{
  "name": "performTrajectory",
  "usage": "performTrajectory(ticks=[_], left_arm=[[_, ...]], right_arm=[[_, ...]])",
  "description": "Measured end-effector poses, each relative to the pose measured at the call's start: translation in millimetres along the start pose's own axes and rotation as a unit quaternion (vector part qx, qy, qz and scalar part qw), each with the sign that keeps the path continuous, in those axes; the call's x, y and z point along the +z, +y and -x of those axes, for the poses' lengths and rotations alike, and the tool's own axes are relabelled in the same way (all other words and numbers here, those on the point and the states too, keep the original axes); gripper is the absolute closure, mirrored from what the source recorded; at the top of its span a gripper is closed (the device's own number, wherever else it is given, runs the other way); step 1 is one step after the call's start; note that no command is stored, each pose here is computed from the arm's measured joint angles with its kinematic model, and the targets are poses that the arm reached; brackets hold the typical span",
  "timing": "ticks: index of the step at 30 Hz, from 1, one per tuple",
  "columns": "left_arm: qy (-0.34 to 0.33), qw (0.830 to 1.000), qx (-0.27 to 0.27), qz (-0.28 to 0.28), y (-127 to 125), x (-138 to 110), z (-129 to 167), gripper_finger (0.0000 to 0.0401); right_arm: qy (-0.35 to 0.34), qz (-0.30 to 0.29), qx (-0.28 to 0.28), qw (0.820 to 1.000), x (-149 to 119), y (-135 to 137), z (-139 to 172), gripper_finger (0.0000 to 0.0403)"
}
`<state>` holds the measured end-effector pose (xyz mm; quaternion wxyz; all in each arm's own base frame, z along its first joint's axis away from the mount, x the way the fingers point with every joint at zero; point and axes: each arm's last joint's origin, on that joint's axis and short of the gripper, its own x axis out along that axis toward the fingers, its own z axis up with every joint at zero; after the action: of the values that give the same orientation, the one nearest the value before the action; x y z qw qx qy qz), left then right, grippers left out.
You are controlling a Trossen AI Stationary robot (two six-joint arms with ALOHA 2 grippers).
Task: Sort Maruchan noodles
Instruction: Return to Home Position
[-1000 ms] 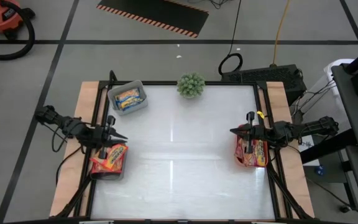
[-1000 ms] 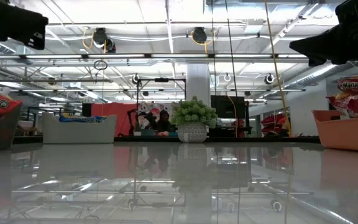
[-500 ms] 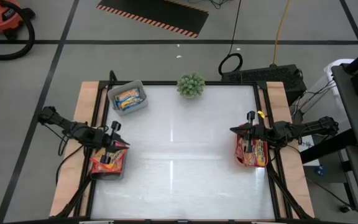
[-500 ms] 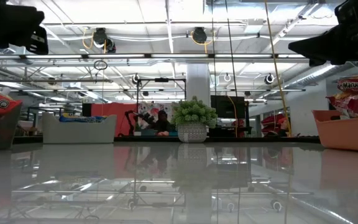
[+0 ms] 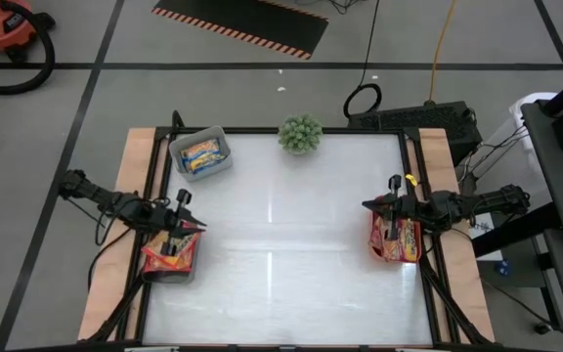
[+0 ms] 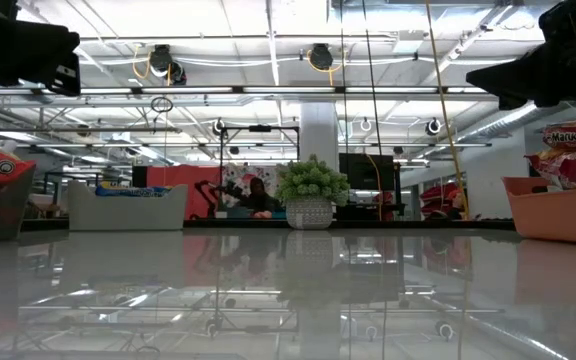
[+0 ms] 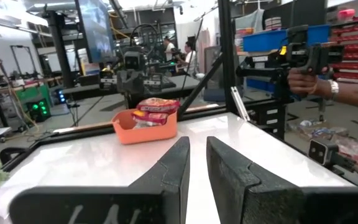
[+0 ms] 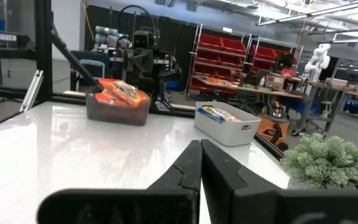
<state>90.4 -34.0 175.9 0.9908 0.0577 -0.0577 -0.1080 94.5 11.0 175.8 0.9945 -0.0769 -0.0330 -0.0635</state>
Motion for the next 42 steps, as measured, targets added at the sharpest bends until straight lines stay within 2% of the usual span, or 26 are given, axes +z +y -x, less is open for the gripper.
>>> performTrajectory(ticks=[11, 14, 18, 27, 31, 42], left_arm=[[0.022, 0.999, -0.007, 0.029, 0.4, -4.6, -0.2, 0.0341], [0.021, 0.999, -0.007, 0.033, 0.4, -4.3, -0.2, 0.0341], [0.010, 1.000, -0.006, 0.019, 0.7, -2.2, -0.3, 0.0341], [-0.006, 1.000, -0.003, -0.009, 1.2, 1.0, -0.3, 0.0341], [-0.005, 1.000, -0.003, -0.010, 1.2, 0.9, -0.3, 0.0341], [0.017, 1.000, -0.004, 0.007, 0.7, -3.4, -0.2, 0.0341]], right_arm=[[0.018, 0.009, 0.007, 1.000, -3.7, 0.8, 0.0, 0.0399], [-0.004, 0.000, 0.023, 1.000, -1.1, 0.9, -0.4, 0.0400], [0.003, -0.018, 0.044, 0.999, -3.1, -0.1, -1.6, 0.0402], [0.016, -0.017, 0.065, 0.998, -7.3, -6.2, -3.2, 0.0402], [0.021, -0.032, 0.065, 0.997, -8.4, -7.8, -3.4, 0.0403], [0.020, -0.019, 0.061, 0.998, -8.4, -8.3, -3.5, 0.0403]])
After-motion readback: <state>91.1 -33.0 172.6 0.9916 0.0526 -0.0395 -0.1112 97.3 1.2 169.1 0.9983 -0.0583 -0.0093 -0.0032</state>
